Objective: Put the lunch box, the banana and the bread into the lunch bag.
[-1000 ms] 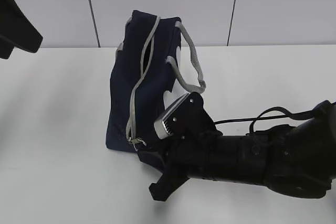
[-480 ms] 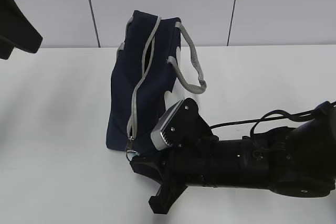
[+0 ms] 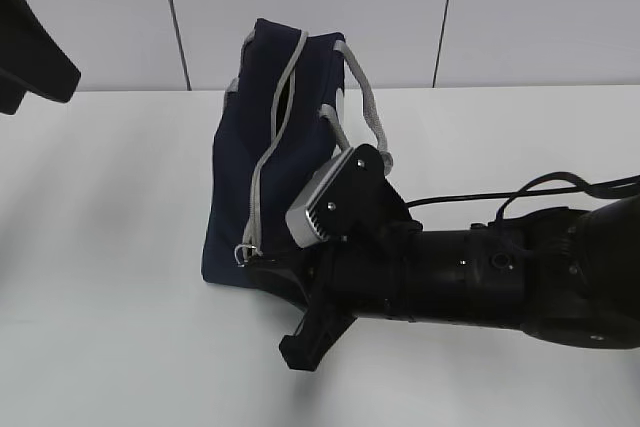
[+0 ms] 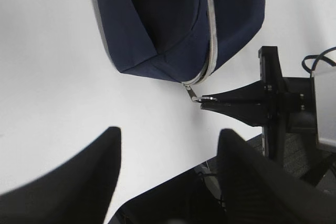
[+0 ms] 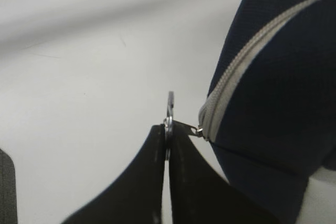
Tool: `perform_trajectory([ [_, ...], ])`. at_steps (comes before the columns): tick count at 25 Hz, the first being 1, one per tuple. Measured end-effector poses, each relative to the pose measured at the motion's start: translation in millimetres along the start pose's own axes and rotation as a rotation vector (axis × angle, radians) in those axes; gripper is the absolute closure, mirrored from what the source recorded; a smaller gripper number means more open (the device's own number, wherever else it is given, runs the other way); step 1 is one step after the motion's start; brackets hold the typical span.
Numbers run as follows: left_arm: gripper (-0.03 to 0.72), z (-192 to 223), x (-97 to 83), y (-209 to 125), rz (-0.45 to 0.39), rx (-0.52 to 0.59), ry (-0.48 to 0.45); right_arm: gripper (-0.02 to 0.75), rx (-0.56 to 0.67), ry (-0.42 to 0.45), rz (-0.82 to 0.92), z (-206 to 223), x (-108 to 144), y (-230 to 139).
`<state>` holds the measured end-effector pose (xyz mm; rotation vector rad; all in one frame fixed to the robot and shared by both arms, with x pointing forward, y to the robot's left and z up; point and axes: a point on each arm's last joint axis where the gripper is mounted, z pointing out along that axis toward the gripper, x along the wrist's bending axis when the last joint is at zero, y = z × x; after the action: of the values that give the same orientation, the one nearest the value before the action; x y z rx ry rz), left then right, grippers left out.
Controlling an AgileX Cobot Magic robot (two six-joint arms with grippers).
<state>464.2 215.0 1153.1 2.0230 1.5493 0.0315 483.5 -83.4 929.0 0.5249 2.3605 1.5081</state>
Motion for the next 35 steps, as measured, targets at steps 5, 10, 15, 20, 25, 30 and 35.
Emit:
perform_trajectory([
  [5,0.275,0,-0.2,0,-0.001,0.001,-0.002,0.754,0.013,-0.021,-0.063,-3,-5,14],
  [10,0.275,0,-0.3,0,-0.001,0.000,-0.004,0.754,-0.006,-0.037,-0.089,-3,-9,26],
  [15,0.275,0,-0.4,0,-0.002,0.000,-0.005,0.754,0.004,-0.043,-0.091,-5,-11,37],
  [20,0.275,0,-0.5,0,-0.002,0.000,-0.006,0.754,0.013,-0.014,-0.094,-7,-11,47],
  [25,0.275,0,-0.6,0,-0.002,0.000,-0.006,0.754,0.000,0.004,-0.105,-11,-12,62],
  [30,0.275,0,-0.9,0,-0.004,0.000,-0.010,0.754,0.003,-0.009,-0.110,-12,-13,68],
  [35,0.275,0,-1.0,0,-0.004,0.000,-0.011,0.754,0.017,-0.050,-0.116,-12,-19,72],
])
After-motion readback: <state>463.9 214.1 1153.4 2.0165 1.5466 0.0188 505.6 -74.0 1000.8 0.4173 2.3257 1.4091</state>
